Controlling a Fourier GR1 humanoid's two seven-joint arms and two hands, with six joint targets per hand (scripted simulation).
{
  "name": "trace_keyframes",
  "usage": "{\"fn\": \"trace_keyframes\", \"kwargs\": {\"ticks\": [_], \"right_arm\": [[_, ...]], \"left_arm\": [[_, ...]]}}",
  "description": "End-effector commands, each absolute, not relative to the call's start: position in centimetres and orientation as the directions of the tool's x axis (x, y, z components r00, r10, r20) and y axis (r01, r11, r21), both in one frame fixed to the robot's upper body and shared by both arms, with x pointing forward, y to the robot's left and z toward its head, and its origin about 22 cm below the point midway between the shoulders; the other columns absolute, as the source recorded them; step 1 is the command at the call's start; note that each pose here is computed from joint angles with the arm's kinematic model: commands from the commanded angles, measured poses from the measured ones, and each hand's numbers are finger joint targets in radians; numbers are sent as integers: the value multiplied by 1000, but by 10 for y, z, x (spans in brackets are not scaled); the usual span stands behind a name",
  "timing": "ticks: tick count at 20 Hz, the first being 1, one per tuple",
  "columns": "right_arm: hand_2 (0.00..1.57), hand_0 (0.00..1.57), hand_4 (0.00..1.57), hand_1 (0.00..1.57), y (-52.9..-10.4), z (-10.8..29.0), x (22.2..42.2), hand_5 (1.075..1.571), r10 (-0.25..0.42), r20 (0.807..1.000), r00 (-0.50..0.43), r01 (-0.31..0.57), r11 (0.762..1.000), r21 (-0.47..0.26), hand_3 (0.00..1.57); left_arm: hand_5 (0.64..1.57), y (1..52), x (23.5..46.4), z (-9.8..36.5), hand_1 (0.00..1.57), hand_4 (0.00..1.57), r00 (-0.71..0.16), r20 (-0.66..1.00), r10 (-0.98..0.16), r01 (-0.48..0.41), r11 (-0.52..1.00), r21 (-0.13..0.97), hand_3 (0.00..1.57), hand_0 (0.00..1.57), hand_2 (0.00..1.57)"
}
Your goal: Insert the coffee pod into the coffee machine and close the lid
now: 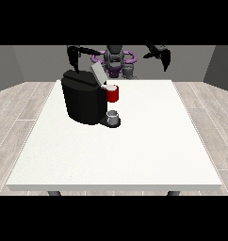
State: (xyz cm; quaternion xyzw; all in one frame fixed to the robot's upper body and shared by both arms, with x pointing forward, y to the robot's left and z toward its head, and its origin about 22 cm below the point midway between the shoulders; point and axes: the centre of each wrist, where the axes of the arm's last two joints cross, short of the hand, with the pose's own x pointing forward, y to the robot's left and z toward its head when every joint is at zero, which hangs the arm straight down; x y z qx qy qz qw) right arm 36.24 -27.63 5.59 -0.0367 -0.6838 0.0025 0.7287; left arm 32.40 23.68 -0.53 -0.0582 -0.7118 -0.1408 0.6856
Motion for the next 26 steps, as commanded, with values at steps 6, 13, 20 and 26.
{"fn": "trace_keyframes", "kwargs": {"ticks": [6, 13, 20, 26], "right_arm": [[0, 0, 0, 0, -239, 72, 381, 1571, 67, 997, 35, -59, 996, -64, 0], [0, 0, 0, 0, -224, 72, 394, 1571, 101, 995, 3, -64, 993, -100, 0], [0, 0, 163, 0, -210, 100, 403, 1571, 125, 989, -85, -142, 981, -136, 0], [0, 0, 119, 0, -180, 127, 413, 1571, 214, 964, -154, -142, 961, -236, 0]], "left_arm": [[1571, 241, 294, -5, 0, 374, -104, 988, -114, 208, 969, 134, 0, 0, 0], [1571, 255, 306, 39, 0, 316, -133, 982, -135, 199, 967, 160, 0, 0, 0], [1571, 272, 301, 22, 0, 348, -139, 976, -167, 124, 975, 184, 0, 0, 0], [1571, 254, 304, 31, 0, 363, -141, 977, -158, 167, 969, 181, 0, 0, 0]]}}
